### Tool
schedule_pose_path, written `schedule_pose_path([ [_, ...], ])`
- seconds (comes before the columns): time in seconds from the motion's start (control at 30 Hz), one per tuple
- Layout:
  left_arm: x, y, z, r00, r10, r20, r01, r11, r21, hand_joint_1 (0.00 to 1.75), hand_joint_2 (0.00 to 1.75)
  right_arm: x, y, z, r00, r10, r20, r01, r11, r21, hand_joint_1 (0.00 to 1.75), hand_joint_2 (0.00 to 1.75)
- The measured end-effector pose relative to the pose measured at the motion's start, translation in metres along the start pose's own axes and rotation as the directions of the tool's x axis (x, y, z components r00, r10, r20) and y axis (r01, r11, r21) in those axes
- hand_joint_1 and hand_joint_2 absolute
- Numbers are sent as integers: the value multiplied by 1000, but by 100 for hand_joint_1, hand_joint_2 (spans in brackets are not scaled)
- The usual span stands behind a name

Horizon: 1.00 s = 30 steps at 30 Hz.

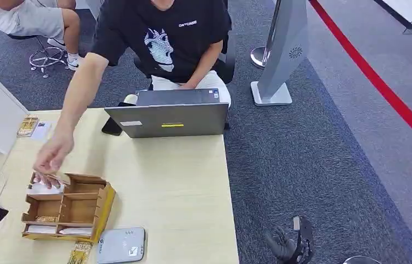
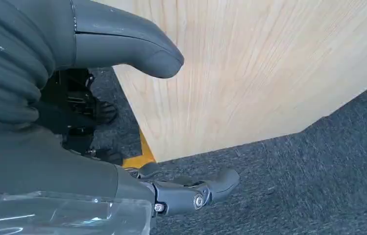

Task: Pass the card to the sensor for recognition and then transmit it.

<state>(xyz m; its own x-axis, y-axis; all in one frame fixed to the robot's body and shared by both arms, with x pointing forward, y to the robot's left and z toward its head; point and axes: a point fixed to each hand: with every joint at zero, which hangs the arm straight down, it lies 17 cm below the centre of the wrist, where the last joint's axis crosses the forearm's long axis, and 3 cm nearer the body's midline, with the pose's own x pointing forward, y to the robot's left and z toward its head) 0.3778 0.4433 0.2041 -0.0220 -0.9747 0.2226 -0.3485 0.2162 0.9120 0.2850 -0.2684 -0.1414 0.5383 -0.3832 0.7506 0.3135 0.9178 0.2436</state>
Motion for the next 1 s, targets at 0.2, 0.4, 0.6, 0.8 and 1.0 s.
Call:
schedule_pose_path([
  [0.2,-1,-1,2,1000,-2,-3,2,1000,1,0,175,0,0,0,1000,0,0,0,1000,0,0,175],
  [0.4,17,46,13,987,145,73,-159,955,252,0,175,-3,1,0,1000,-13,-8,13,1000,-5,0,175],
  [0.6,43,123,74,889,419,185,-445,695,565,0,175,-9,4,2,999,-26,-22,26,1000,-18,0,175],
  [0.8,43,161,111,836,515,190,-495,556,668,0,175,-11,6,4,999,-26,-22,25,1000,-17,0,175],
  [1.0,-30,162,156,634,771,58,-483,336,809,0,175,-15,-5,12,999,-49,-23,48,998,-46,0,175],
])
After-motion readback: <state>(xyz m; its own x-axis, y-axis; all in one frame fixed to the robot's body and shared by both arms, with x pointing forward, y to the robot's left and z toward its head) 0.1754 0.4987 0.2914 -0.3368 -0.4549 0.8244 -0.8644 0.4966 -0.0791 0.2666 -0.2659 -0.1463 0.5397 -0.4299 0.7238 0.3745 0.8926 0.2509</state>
